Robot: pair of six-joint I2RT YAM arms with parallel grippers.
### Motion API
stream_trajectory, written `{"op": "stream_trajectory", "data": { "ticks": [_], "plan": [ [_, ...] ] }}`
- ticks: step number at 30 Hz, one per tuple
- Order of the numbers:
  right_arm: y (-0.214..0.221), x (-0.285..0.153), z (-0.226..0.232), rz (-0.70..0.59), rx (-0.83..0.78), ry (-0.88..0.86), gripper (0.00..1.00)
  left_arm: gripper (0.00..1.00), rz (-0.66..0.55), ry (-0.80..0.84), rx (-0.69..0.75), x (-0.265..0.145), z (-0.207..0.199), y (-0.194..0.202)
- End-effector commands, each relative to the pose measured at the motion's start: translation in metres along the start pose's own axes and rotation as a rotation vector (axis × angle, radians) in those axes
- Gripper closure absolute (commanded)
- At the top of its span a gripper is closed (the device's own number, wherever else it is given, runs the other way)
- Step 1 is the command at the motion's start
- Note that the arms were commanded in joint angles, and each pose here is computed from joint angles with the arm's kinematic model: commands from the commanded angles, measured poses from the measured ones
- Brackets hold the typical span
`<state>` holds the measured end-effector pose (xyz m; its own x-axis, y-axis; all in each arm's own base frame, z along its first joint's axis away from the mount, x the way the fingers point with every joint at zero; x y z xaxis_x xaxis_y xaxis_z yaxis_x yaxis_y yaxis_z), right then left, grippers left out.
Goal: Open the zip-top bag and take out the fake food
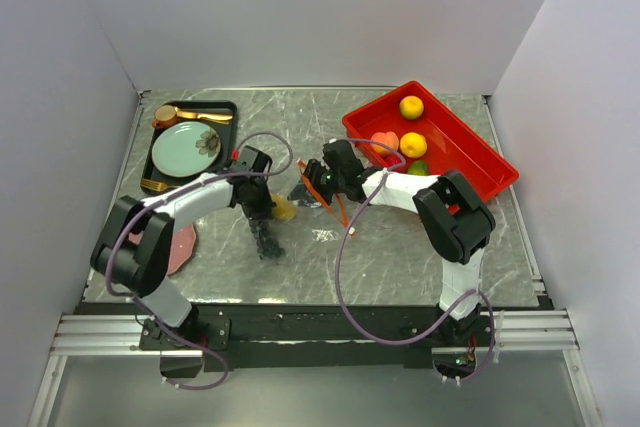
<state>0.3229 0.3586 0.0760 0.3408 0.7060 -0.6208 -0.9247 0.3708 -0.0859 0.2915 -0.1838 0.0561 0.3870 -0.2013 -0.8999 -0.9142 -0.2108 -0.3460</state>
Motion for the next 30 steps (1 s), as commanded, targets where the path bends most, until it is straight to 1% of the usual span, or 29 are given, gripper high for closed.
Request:
{"op": "stream_trajectory", "data": {
  "ticks": [1,6,9,13,14,19,25,29,30],
  "plan": [
    [-0.003,0.001,0.016,-0.014,-0.044,-0.038,0.53,0.99,-0.092,0.007,-0.04,-0.033,-0.007,-0.023],
    [0.0,0.003,0.017,0.006,-0.037,-0.047,0.53,0.99,-0.172,-0.05,-0.135,-0.043,0.009,-0.038],
    [0.001,0.004,0.015,0.017,-0.034,-0.044,0.55,0.99,-0.179,-0.08,-0.163,-0.038,0.017,-0.045],
    [0.004,0.003,0.009,0.02,-0.027,-0.023,0.69,0.99,-0.195,-0.107,-0.178,-0.03,0.022,-0.059],
    [0.004,0.002,0.009,0.019,-0.032,-0.022,0.69,0.99,-0.19,-0.112,-0.177,-0.026,0.024,-0.06],
    [0.004,0.005,0.007,0.025,-0.051,0.008,0.69,0.99,-0.193,-0.058,-0.171,-0.017,0.013,-0.07],
    [0.009,0.013,0.006,0.045,-0.092,0.04,0.67,0.99,-0.125,-0.056,-0.157,0.006,0.014,-0.056],
    [0.011,0.015,0.006,0.051,-0.122,0.055,0.61,0.99,-0.088,-0.063,-0.136,0.015,0.014,-0.046],
    [0.013,0.016,0.008,0.055,-0.134,0.056,0.57,0.99,-0.081,-0.063,-0.132,0.017,0.013,-0.044]
  ]
}}
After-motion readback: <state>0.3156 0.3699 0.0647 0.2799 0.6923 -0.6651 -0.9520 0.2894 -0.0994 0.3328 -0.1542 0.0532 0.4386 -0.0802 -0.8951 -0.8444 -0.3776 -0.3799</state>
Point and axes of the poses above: each gripper's point midway between its finger pads, its own x axis out along the fingers, its own z axis along the line the jaws close on, y = z × x, the point moved 1 cm from there along -x, back along the fingers, and after that the axes turned 9 degrees about x, right-handed, at the moved point
